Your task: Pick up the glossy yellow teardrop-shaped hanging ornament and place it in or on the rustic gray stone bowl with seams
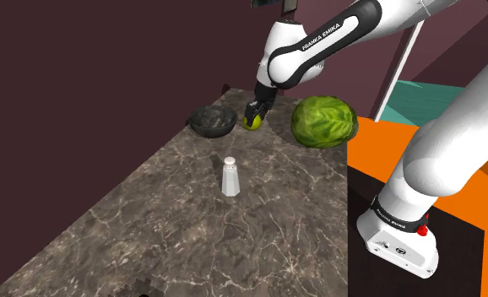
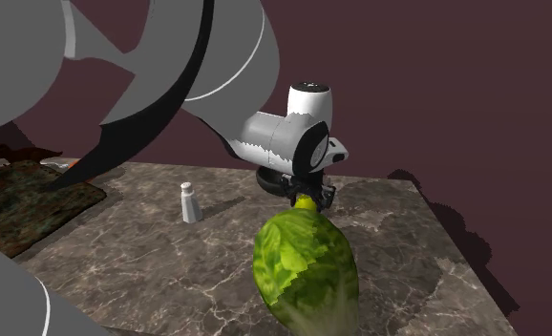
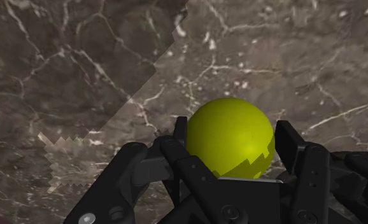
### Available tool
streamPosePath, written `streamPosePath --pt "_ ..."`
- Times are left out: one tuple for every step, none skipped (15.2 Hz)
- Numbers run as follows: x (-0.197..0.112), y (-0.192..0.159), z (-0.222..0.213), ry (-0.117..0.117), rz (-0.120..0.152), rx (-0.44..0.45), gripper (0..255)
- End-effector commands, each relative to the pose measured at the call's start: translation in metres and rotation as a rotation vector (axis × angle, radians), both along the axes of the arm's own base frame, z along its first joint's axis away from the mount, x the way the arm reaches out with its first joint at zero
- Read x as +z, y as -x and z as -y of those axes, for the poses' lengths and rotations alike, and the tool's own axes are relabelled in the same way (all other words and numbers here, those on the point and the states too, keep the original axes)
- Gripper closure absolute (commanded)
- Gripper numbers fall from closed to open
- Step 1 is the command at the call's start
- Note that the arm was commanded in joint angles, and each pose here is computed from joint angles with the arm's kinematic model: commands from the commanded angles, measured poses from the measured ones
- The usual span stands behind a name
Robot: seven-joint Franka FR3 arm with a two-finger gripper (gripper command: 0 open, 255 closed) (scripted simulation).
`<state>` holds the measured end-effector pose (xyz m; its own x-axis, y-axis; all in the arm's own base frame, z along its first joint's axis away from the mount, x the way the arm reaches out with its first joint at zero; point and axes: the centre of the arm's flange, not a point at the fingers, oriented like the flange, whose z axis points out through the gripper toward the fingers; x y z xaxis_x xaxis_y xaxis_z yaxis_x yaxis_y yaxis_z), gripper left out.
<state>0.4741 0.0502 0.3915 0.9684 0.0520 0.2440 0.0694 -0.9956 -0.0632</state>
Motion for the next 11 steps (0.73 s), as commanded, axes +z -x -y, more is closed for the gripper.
streamPosePath --pt "0.000 0.000 0.000 0.000 -0.001 0.000 255" --pt "0.000 0.000 0.000 0.000 -0.001 0.000 255" --pt "0.000 0.000 0.000 0.000 -0.001 0.000 255" --pt "0.000 0.000 0.000 0.000 -0.001 0.000 255" --pt "0.000 0.000 0.000 0.000 -0.001 0.000 255" --pt "0.000 0.000 0.000 0.000 -0.001 0.000 255" --pt "0.000 0.000 0.000 0.000 -0.001 0.000 255" --pt "0.000 0.000 0.000 0.000 -0.001 0.000 255" --pt "0.005 0.000 0.000 0.000 -0.001 0.000 255" --pt "0.010 0.000 0.000 0.000 -0.001 0.000 255" --pt "0.015 0.000 0.000 0.000 -0.001 0.000 255"
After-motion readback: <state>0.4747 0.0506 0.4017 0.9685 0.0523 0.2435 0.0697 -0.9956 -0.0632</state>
